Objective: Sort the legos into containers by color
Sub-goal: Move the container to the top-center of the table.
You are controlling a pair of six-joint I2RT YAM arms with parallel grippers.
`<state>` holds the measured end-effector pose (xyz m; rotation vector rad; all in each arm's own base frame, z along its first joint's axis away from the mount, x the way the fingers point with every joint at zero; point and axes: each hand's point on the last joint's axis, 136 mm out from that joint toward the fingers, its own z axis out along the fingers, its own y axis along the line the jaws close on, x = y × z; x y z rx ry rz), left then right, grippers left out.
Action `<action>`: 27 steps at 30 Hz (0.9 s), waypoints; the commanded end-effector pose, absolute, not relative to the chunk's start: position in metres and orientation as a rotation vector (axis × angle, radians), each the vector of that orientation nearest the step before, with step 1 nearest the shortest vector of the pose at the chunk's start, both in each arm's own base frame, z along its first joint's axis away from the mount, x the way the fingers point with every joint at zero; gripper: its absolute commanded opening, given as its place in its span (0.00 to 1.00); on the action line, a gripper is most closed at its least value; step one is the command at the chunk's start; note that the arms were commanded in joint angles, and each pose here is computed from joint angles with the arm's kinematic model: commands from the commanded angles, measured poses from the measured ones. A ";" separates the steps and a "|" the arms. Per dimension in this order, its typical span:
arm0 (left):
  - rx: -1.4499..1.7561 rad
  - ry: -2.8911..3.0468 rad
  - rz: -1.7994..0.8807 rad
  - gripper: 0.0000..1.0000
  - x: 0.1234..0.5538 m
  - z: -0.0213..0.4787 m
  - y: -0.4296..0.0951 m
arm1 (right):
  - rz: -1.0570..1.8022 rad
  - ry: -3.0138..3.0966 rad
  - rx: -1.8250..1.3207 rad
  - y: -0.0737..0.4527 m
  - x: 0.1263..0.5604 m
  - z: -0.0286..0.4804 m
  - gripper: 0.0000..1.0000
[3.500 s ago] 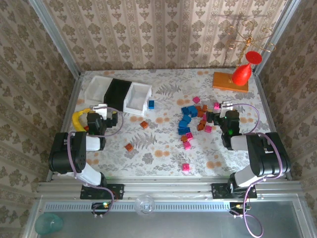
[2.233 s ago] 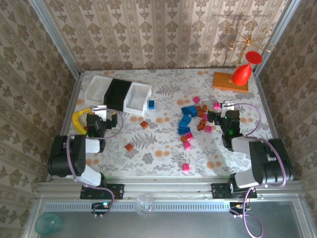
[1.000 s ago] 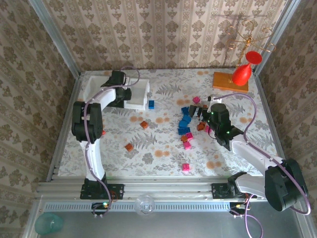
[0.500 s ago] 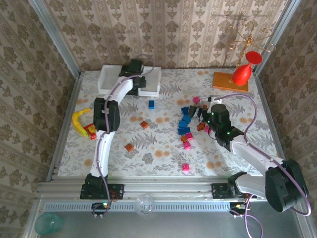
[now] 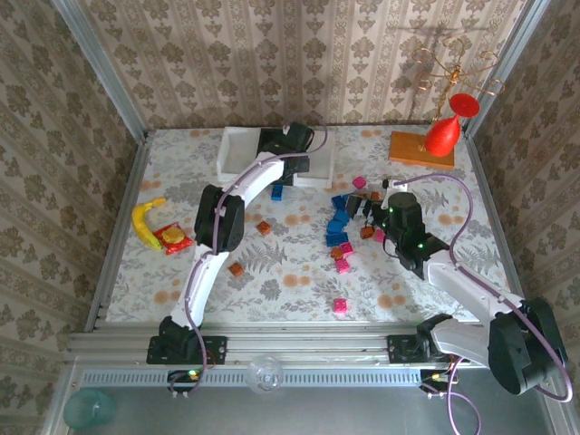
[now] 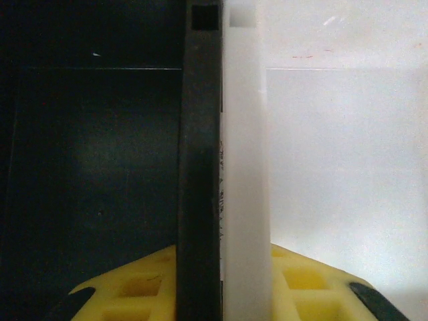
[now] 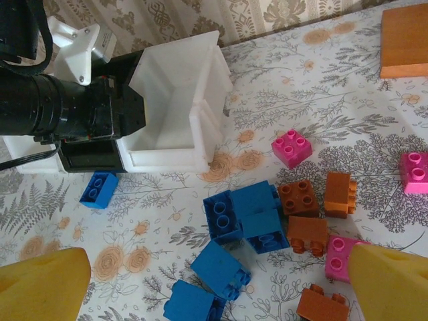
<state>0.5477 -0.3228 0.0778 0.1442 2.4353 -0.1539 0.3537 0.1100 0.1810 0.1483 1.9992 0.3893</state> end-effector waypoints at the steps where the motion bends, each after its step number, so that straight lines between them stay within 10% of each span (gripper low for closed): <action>1: 0.036 2.382 -0.324 0.35 0.546 0.107 -0.344 | 0.407 2.017 0.156 0.110 0.345 0.175 1.00; 13: 0.179 2.220 -0.252 0.67 0.482 0.205 -0.270 | 0.482 2.089 0.088 0.128 0.338 0.163 1.00; 20: -0.156 2.391 -0.126 0.73 0.391 0.161 -0.089 | 0.532 2.114 -0.049 0.162 0.335 0.154 1.00; 27: -0.366 2.476 -0.066 0.74 0.342 0.120 -0.028 | 0.604 2.160 -0.059 0.180 0.339 0.136 1.00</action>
